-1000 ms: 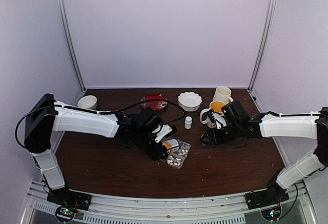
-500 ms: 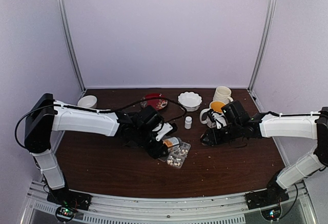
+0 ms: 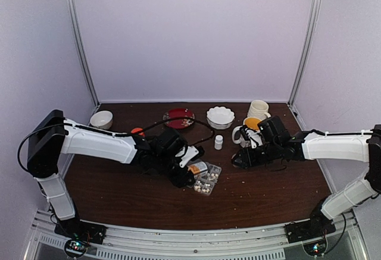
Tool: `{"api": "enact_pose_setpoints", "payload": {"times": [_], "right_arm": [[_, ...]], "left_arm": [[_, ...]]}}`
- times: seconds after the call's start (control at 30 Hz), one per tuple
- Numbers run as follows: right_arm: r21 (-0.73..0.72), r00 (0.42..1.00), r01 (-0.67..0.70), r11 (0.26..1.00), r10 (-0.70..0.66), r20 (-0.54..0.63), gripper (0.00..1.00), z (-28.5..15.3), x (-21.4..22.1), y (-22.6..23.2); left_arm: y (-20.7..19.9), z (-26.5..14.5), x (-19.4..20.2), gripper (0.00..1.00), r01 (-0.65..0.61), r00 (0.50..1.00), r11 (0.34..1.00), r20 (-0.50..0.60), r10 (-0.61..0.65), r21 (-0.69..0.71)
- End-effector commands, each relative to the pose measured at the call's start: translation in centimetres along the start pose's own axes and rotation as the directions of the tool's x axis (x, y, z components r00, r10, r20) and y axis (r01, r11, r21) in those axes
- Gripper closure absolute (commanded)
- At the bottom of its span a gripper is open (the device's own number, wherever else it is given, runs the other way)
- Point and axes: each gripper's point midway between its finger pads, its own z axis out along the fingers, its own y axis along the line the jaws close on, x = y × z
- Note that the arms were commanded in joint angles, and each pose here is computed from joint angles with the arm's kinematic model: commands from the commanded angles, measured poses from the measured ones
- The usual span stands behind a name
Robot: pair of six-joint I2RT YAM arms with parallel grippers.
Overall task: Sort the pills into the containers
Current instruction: Pour the pill into the compartment of the pill container.
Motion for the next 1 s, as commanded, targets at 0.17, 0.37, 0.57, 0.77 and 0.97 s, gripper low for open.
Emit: {"api": "enact_pose_setpoints", "payload": {"times": [0.17, 0.37, 0.57, 0.77, 0.97], "right_arm": [[-0.062, 0.996, 0.047, 0.997, -0.042, 0.073, 1.0, -1.4, -1.2, 1.3], [-0.078, 0.995, 0.053, 0.996, -0.047, 0.083, 1.0, -1.5, -1.4, 1.6], [-0.141, 0.985, 0.123, 0.982, -0.104, 0.135, 1.0, -2.8, -2.4, 3.3], [-0.191, 0.96, 0.217, 0.957, -0.174, 0.219, 1.0, -5.4, -4.3, 5.5], [-0.247, 0.932, 0.285, 0.926, -0.208, 0.297, 1.0, -7.8, -5.8, 7.6]], "left_arm": [[-0.8, -2.1, -2.7, 1.0, -0.037, 0.972, 0.999, 0.232, 0.028, 0.035], [-1.0, -3.2, -3.6, 1.0, -0.059, 0.947, 0.998, 0.318, 0.045, 0.032], [-1.1, -5.9, -4.9, 1.0, -0.096, 0.896, 0.995, 0.436, 0.083, 0.007], [-1.4, -11.4, -6.7, 1.0, -0.146, 0.803, 0.988, 0.577, 0.146, -0.047], [-0.9, -18.4, -5.3, 1.0, -0.094, 0.662, 0.991, 0.738, 0.13, -0.091]]}}
